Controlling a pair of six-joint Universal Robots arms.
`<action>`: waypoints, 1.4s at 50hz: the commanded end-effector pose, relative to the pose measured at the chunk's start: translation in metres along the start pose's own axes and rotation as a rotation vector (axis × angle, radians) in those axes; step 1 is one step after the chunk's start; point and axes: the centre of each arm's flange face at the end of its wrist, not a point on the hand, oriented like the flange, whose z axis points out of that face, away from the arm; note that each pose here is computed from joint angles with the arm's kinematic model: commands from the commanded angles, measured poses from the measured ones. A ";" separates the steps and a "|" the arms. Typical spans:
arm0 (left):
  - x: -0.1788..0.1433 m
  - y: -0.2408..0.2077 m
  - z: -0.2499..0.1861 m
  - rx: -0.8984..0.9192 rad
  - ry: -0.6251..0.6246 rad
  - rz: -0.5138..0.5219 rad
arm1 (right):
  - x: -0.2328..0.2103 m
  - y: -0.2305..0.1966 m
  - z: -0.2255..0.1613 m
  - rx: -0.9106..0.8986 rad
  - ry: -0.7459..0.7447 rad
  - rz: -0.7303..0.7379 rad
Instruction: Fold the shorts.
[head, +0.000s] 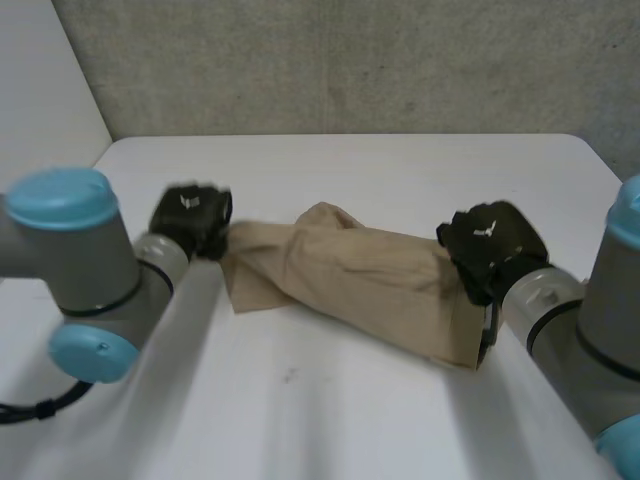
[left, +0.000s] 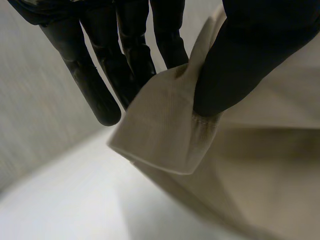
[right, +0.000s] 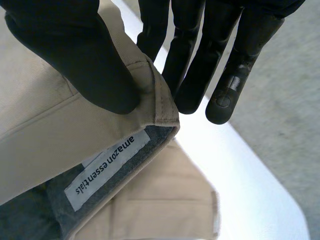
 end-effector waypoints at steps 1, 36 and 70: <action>-0.008 -0.123 -0.062 0.357 -0.020 0.007 | 0.043 -0.060 -0.028 0.199 0.137 0.010; 0.000 -0.188 -0.119 0.443 0.023 -0.016 | 0.079 -0.113 -0.064 0.251 0.138 -0.032; 0.012 -0.101 0.089 0.642 -0.059 0.137 | 0.045 -0.043 0.133 0.413 0.278 -0.042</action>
